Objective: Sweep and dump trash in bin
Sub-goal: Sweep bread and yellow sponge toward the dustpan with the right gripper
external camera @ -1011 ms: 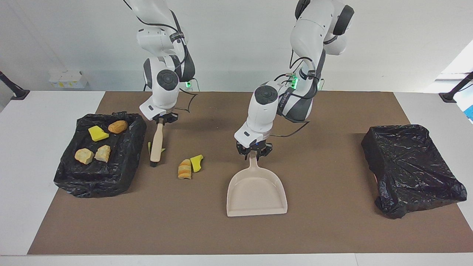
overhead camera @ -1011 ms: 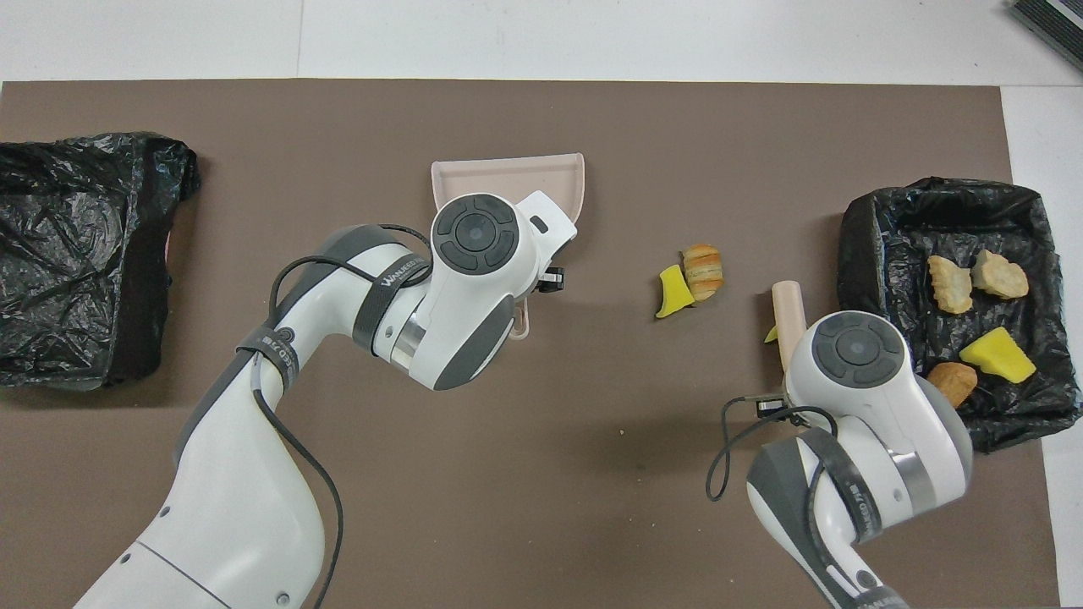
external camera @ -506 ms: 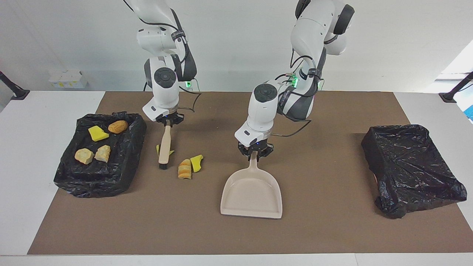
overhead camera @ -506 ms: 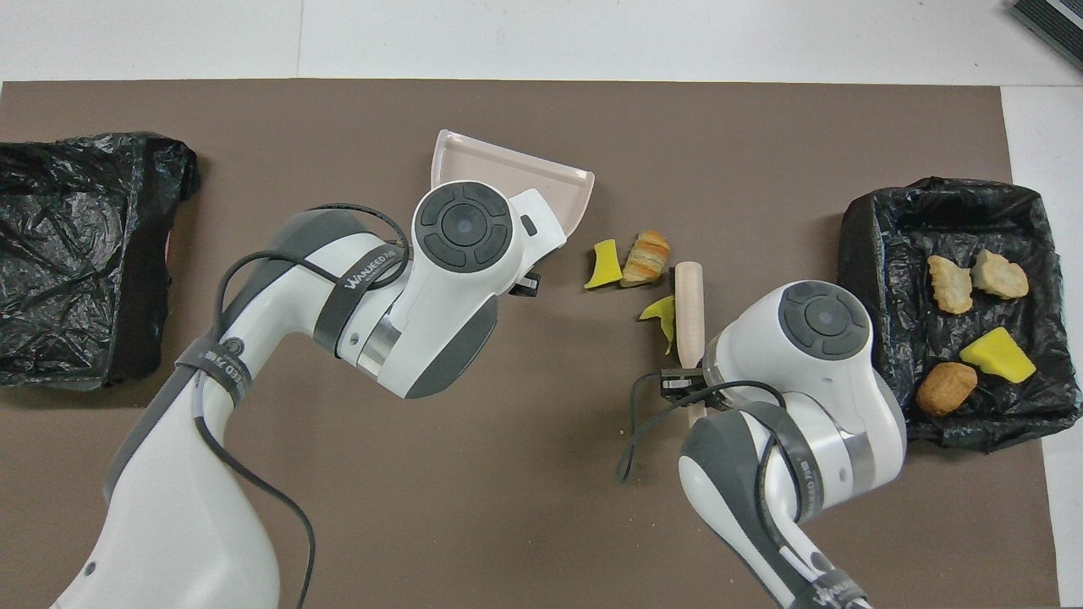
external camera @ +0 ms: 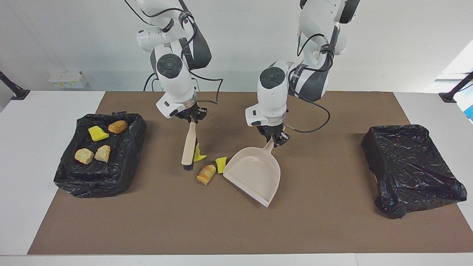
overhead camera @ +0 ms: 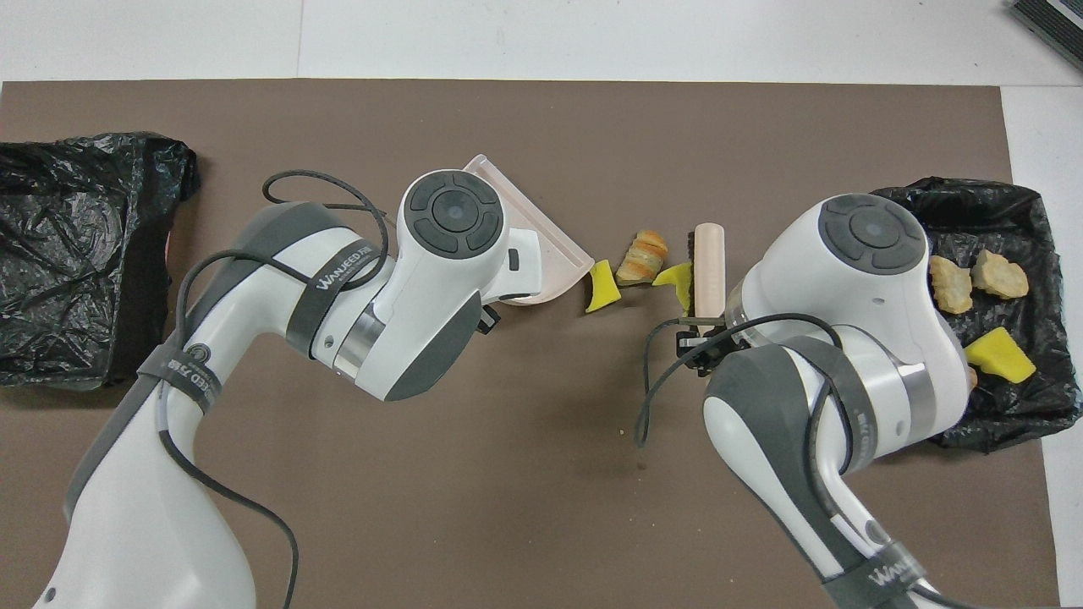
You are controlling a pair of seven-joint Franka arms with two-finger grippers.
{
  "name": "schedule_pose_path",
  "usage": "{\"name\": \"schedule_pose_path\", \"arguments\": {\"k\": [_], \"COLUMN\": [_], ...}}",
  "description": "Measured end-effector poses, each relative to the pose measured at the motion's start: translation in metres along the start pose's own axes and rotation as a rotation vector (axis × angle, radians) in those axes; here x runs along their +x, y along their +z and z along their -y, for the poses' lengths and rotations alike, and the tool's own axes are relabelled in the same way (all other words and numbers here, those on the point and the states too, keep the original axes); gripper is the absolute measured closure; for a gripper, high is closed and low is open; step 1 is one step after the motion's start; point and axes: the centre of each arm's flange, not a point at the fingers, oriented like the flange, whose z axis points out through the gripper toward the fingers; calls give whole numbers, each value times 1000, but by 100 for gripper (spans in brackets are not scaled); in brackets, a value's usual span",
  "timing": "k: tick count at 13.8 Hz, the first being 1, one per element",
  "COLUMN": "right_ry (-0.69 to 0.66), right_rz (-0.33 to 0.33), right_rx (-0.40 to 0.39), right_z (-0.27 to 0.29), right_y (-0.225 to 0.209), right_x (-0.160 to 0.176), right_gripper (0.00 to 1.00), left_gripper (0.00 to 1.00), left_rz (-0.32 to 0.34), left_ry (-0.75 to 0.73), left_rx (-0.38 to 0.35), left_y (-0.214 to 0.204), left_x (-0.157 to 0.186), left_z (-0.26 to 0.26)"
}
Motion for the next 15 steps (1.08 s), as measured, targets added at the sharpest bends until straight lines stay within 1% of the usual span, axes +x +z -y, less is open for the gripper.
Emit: {"name": "schedule_pose_path", "arguments": {"k": [2, 5, 6, 8, 10, 11, 13, 15], "right_ry": [-11, -25, -23, -31, -49, -63, -93, -126], "right_rz": [4, -19, -24, -29, -35, -36, -52, -71], "right_rx": [-5, 14, 17, 19, 19, 17, 18, 19], "right_z": [-19, -45, -47, -42, -30, -22, -3, 22], "right_y": [7, 22, 30, 44, 55, 60, 59, 50], "right_x": [12, 29, 31, 35, 39, 39, 36, 30], "right_gripper": [74, 74, 74, 74, 74, 74, 74, 74], "left_gripper": [68, 68, 68, 68, 68, 68, 68, 68], "left_rz": [7, -3, -1, 10, 21, 33, 58, 64], "left_ry": [70, 100, 146, 300, 454, 493, 530, 524], "left_rx": [12, 48, 68, 88, 85, 78, 64, 21], "left_y": [-2, -15, -18, -20, -18, -15, -6, 4], "left_x": [-1, -4, -6, -7, -7, -8, -13, -21], "left_z": [4, 27, 35, 39, 37, 35, 29, 23]}}
